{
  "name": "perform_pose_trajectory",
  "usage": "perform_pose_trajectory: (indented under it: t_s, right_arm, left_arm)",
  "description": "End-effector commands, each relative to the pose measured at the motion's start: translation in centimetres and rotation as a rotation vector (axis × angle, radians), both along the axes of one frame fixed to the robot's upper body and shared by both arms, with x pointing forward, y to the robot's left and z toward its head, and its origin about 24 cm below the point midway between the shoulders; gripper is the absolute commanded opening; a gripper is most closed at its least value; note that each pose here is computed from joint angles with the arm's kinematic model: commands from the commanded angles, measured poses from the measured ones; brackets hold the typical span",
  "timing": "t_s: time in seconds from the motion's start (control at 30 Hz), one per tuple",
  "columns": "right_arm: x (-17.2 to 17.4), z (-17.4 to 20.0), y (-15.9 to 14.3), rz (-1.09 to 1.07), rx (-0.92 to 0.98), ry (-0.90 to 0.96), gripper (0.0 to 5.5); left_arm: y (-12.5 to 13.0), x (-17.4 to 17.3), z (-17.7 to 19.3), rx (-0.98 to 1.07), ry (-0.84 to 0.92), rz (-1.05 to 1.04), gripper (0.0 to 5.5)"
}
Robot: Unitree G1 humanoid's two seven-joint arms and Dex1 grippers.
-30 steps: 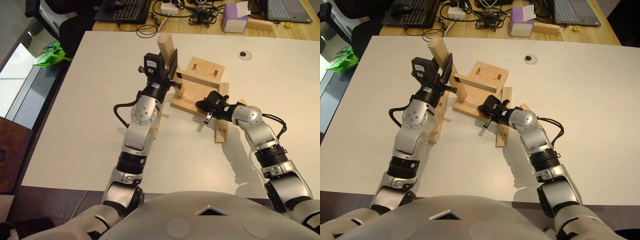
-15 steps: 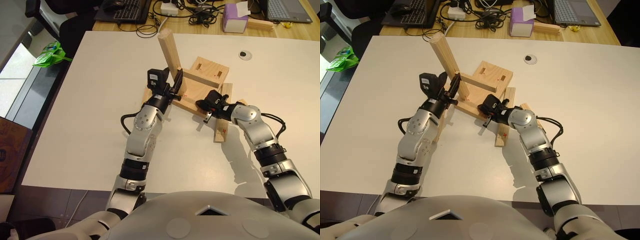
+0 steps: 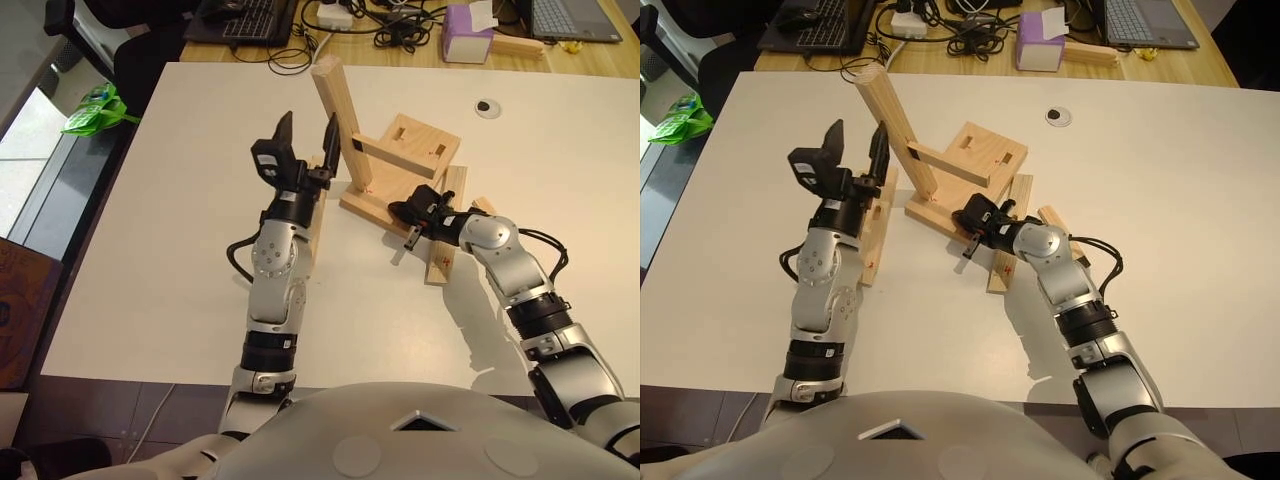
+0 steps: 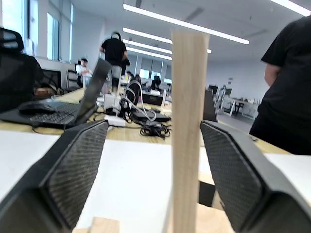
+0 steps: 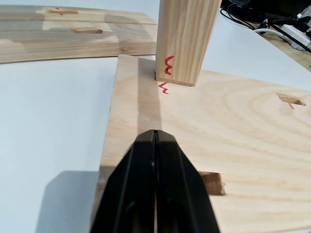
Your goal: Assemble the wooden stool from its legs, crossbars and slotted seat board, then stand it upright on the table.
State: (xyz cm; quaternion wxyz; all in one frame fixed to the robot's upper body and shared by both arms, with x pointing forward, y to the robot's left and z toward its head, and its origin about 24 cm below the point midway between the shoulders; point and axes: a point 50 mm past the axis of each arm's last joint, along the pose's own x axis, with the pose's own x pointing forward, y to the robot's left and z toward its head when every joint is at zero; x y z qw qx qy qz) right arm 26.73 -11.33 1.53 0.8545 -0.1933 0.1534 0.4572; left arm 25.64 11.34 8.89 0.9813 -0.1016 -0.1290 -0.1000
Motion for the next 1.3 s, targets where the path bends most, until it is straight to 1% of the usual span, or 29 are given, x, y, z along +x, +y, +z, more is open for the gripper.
perform_pose_trajectory:
  t_s: [0.03,0.17,0.3,0.47,0.57,0.63,0.77,0.87,0.93,1.07,1.13,1.3]
  right_arm:
    - [-2.4,-1.9,-2.8,0.0,-0.143,0.088,0.0]
    - [-2.5,0.5,-4.8,-0.009,-0.18,0.03,0.0]
    - [-3.1,1.3,-5.6,0.057,-0.208,0.041,0.65]
    - [-3.2,2.7,-5.7,0.078,-0.168,-0.006,1.41]
    - [-4.0,3.9,-6.8,0.087,-0.159,-0.007,1.88]
    - [-5.1,4.6,-7.9,0.122,-0.17,0.03,2.25]
    - [-7.0,6.3,-10.0,0.147,-0.146,0.099,2.25]
    - [-7.6,6.8,-11.4,0.103,-0.136,0.129,2.25]
    - [-7.8,6.9,-11.9,0.071,-0.116,0.14,2.25]
    - [-8.4,6.2,-12.3,0.024,-0.115,0.161,2.25]
    - [-8.9,6.3,-12.5,0.022,-0.114,0.174,2.25]
    - [-8.4,7.3,-13.3,0.013,-0.112,0.157,2.25]
  left_arm:
    - [0.8,-0.8,0.7,-0.002,-0.065,0.011,3.5]
    - [1.8,-0.9,0.9,0.005,-0.087,0.047,3.5]
    - [2.3,-0.6,1.0,0.015,-0.099,0.083,3.55]
    - [3.0,-0.4,1.1,0.026,-0.107,0.12,3.55]
    - [3.8,-0.5,1.1,0.044,-0.107,0.14,3.55]
    - [4.4,-0.6,1.1,0.067,-0.103,0.149,3.55]
    - [6.1,-0.7,1.2,0.133,-0.083,0.157,3.55]
    - [7.8,-1.2,0.7,0.215,-0.032,0.185,3.55]
    - [8.2,-1.2,0.4,0.29,0.02,0.176,3.55]
    - [8.8,-1.4,-0.3,0.456,0.21,0.034,3.55]
    - [9.3,-1.5,0.1,0.518,0.266,-0.008,3.55]
    - [10.3,-0.9,0.9,0.501,0.303,0.076,3.55]
